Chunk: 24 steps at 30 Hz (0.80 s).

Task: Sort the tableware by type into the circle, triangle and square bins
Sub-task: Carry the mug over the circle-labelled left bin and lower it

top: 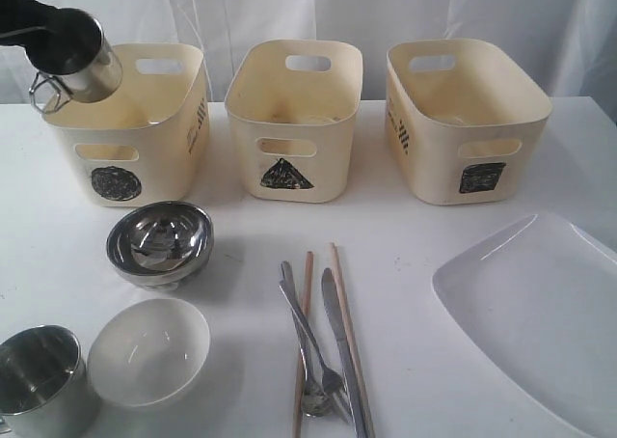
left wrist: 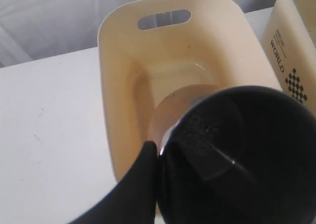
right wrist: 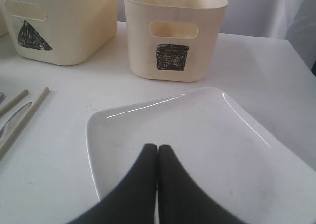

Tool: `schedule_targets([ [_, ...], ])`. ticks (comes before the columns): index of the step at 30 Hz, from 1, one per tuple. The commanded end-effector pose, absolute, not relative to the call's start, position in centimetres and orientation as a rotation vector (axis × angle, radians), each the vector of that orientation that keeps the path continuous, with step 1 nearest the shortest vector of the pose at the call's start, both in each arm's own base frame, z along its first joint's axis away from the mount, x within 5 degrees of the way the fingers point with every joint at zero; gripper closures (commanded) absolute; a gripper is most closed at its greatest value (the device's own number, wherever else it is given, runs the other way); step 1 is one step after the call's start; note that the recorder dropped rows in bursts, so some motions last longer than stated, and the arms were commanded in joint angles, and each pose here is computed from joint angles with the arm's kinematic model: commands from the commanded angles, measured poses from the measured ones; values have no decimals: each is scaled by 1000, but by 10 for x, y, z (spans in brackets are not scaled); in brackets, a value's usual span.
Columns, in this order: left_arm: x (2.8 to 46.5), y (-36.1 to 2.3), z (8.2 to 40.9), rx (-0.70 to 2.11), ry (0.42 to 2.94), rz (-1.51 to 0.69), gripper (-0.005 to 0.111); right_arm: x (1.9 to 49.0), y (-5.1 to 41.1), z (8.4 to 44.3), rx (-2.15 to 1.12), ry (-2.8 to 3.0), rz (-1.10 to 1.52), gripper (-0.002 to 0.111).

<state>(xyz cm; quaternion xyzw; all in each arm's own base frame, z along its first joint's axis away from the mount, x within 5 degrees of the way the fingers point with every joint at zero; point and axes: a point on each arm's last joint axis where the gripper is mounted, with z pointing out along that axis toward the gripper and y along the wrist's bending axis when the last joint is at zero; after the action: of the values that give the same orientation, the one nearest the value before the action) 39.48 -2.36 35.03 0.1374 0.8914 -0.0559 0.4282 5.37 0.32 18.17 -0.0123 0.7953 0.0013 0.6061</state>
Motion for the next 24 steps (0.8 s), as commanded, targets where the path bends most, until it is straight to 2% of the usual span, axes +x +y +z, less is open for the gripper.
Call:
schedule_targets([
  [1, 412, -26, 352, 297, 2177, -180, 107, 54, 3, 182, -32, 1827, 1, 108],
  [13, 458, -27, 323, 278, 2191, -200, 107, 53, 3, 182, -32, 1828, 2, 108],
  [24, 483, -28, 290, 254, 2229, -229, 107, 53, 3, 182, -32, 1828, 2, 108],
])
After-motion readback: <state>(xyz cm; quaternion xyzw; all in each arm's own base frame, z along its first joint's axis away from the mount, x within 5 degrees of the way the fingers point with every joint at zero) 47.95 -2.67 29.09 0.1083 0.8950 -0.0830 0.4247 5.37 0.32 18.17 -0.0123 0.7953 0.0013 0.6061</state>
